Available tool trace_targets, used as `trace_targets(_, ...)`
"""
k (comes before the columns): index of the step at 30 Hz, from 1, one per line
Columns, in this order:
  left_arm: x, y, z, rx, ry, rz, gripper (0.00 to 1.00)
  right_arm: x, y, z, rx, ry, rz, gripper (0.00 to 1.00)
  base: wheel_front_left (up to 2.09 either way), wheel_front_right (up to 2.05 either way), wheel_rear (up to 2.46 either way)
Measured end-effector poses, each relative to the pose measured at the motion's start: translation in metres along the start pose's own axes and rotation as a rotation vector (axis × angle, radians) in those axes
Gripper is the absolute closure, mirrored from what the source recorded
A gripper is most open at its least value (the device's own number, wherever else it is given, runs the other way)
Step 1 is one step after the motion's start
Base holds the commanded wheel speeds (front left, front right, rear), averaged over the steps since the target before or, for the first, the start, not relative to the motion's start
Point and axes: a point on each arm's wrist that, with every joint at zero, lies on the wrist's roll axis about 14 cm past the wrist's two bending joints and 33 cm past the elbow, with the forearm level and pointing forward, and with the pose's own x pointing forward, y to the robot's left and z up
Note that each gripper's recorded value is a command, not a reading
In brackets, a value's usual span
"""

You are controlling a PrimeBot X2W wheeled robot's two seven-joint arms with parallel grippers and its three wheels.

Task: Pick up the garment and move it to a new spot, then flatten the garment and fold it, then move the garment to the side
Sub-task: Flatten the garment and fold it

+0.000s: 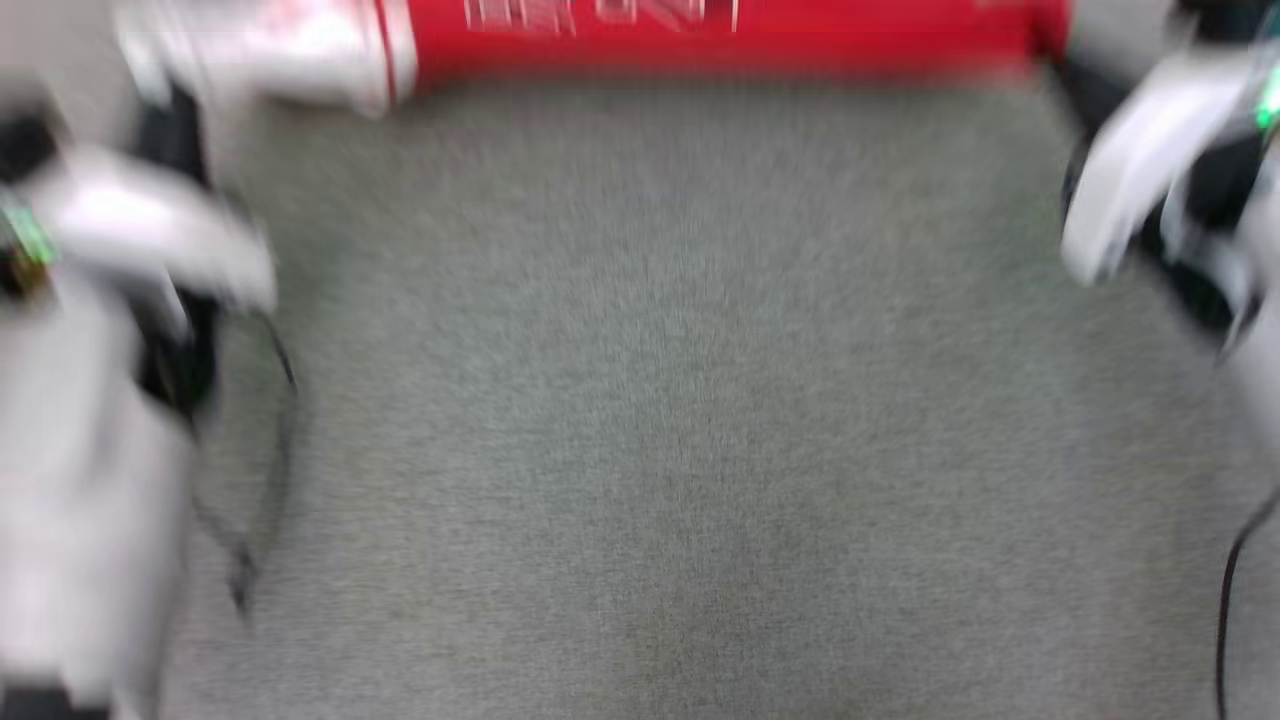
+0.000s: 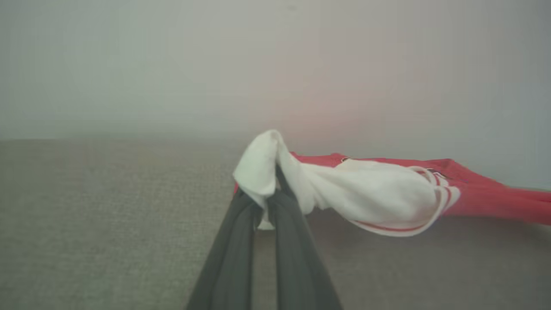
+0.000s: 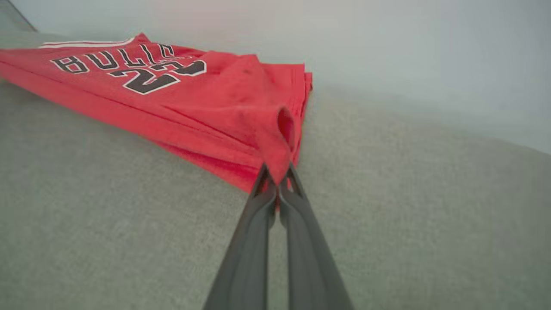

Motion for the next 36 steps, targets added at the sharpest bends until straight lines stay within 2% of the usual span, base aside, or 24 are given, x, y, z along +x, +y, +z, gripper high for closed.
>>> trace_targets(2, -0.051, 0.001, -0.017, -0.025, 0.046, 0.027, 1.0, -0.036, 0.011, -0.024, 0.02, 0.05, 0.02, 1.0, 0.0, 0.0, 0.0)
trace_targets(8, -0.152, 0.002, -0.037, -0.053, 0.126, 0.095, 1.0, -0.104, 0.032, -0.06, 0.071, 0.12, 0.039, 1.0, 0.0, 0.0, 0.0)
trace_targets(15, -0.245, -0.008, -0.038, -0.096, 0.201, 0.145, 1.0, -0.168, 0.044, -0.092, 0.138, 0.154, 0.027, 1.0, 0.0, 0.0, 0.0)
trace_targets(21, -0.309, -0.013, -0.038, -0.13, 0.266, 0.202, 1.0, -0.223, 0.066, -0.141, 0.227, 0.244, 0.016, 1.0, 0.0, 0.0, 0.0)
trace_targets(24, -0.317, -0.016, -0.035, -0.139, 0.28, 0.209, 1.0, -0.237, 0.074, -0.148, 0.25, 0.268, 0.006, 1.0, 0.0, 0.0, 0.0)
trace_targets(28, -0.304, -0.023, -0.026, -0.134, 0.279, 0.172, 1.0, -0.237, 0.079, -0.137, 0.248, 0.268, -0.005, 1.0, 0.0, 0.0, 0.0)
trace_targets(36, -0.244, -0.033, -0.017, -0.102, 0.269, 0.076, 1.0, -0.201, 0.077, -0.11, 0.212, 0.249, -0.008, 1.0, 0.0, 0.0, 0.0)
